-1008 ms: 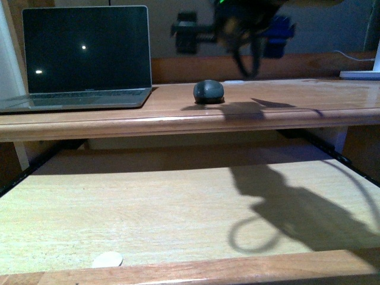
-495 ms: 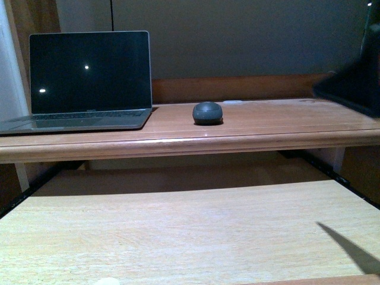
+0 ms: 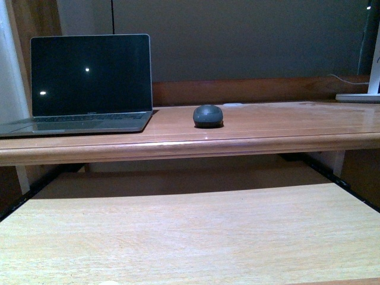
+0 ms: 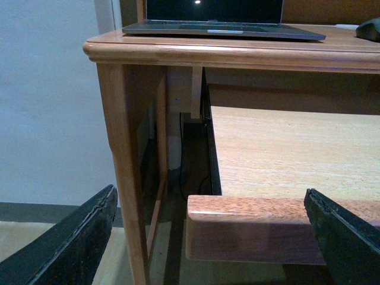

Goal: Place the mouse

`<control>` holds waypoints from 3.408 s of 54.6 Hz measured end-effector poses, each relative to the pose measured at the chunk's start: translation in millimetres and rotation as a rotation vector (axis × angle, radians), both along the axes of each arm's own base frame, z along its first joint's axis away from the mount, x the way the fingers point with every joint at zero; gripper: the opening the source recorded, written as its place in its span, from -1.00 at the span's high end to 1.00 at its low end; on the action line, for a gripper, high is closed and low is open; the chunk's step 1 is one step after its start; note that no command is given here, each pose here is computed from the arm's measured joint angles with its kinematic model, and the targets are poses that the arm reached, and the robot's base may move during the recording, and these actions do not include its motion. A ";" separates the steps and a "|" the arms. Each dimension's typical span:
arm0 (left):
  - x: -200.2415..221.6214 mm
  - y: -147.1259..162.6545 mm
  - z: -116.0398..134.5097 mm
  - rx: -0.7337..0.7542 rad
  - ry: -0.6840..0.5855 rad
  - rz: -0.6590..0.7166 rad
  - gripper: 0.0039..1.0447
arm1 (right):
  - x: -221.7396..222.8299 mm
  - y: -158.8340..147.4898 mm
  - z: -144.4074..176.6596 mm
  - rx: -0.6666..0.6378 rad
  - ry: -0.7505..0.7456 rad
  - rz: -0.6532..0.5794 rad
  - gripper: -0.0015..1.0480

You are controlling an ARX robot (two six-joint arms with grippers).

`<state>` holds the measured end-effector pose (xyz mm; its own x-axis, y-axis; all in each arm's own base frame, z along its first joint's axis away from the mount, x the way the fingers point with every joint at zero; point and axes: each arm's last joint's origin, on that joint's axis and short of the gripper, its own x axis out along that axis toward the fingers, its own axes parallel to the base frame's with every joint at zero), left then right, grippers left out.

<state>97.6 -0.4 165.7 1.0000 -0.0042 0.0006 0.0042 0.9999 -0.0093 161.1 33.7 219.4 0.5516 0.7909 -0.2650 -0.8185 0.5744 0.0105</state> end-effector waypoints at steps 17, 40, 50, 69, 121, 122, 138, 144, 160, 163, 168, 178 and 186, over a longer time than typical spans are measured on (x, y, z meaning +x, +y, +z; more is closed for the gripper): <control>0.0 0.0 0.0 0.000 0.000 0.000 -0.86 | -11.1 15.2 -31.5 -0.147 -0.021 0.098 -0.86; 0.0 0.0 0.0 0.000 0.000 0.000 -0.86 | 4.5 42.9 -47.7 -0.206 -0.075 0.095 -0.86; 0.0 0.0 0.0 0.000 0.000 0.000 -0.86 | 22.6 69.6 -55.1 -0.223 -0.110 0.028 -0.86; 0.0 0.0 0.0 0.000 0.000 0.000 -0.86 | 86.7 145.4 -44.4 -0.225 -0.185 -0.089 -0.86; 0.0 0.0 0.0 0.000 0.000 0.000 -0.86 | 67.6 49.5 41.9 0.140 0.049 -0.625 -0.86; 0.0 0.0 0.0 0.000 0.000 0.000 -0.86 | 54.4 40.7 42.6 0.168 0.056 -0.630 -0.86; 0.0 0.0 0.0 0.000 0.000 0.000 -0.86 | -36.1 8.6 24.4 0.288 0.051 -0.545 -0.86; 0.0 0.0 0.0 0.000 0.000 0.000 -0.86 | -59.0 -0.2 11.9 0.328 0.053 -0.504 -0.86; 0.0 0.0 0.0 0.000 0.000 0.000 -0.86 | -62.7 -21.3 -26.0 0.212 -0.178 -0.859 -0.44; 0.0 0.0 0.0 0.000 0.000 0.000 -0.86 | -63.1 -26.8 -27.9 0.181 -0.207 -0.898 -0.28; 0.0 0.0 0.0 0.000 0.000 0.000 -0.86 | -62.9 -33.1 -33.2 0.143 -0.229 -0.957 0.08; 0.0 0.0 0.0 0.000 0.000 0.000 -0.86 | -63.1 -33.3 -38.9 0.126 -0.240 -0.952 0.73; 0.0 0.0 0.0 0.000 0.000 0.000 -0.86 | -63.0 -33.3 -43.6 0.120 -0.242 -0.952 0.95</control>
<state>97.6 -0.4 165.7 1.0000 -0.0042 0.0006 0.0042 0.9999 -0.0093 98.0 0.3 175.8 1.0000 0.0034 -0.0082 -0.0034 1.0000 0.0055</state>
